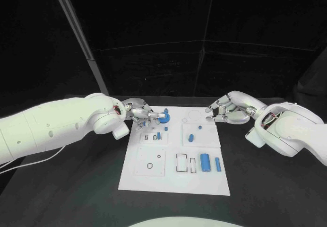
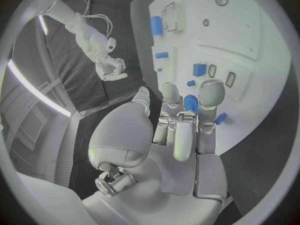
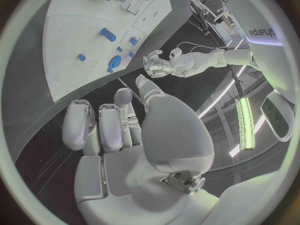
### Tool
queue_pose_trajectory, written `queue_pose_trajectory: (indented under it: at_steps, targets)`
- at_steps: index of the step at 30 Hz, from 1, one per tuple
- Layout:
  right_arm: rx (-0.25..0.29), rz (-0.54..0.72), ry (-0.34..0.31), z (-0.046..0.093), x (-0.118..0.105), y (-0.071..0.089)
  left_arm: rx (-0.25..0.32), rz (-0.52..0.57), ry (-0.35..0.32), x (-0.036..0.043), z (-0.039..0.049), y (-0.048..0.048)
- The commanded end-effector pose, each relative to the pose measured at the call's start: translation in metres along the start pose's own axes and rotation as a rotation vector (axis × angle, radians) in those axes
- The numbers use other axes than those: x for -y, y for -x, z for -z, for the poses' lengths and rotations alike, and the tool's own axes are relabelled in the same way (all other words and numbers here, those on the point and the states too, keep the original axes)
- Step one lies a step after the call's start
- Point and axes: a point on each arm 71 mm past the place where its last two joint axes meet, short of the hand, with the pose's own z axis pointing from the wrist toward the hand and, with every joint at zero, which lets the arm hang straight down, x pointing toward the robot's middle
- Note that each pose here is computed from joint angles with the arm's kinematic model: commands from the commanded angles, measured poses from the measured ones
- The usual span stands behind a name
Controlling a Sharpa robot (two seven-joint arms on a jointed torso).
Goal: Assemble the parts on the task board
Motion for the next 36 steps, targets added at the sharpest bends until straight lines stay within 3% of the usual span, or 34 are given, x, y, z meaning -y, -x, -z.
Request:
queue_pose_trajectory:
  at_steps: [1, 12, 25, 36]
  targets:
    - [-0.013, -0.051, -0.001, -0.001, 0.001, 0.001, -0.044, -0.287, 0.180, -0.0049, -0.0025, -0.0011]
    - [-0.011, -0.032, -0.023, -0.003, 0.006, 0.003, -0.020, -0.393, 0.197, 0.0135, -0.0140, -0.0022]
    - [-0.013, -0.019, -0.027, -0.006, 0.006, 0.002, -0.040, -0.472, 0.239, 0.0191, -0.0319, -0.0094]
    - [0.009, -0.017, -0.021, -0.007, 0.005, 0.004, -0.075, -0.511, 0.261, 0.0216, -0.0418, -0.0166]
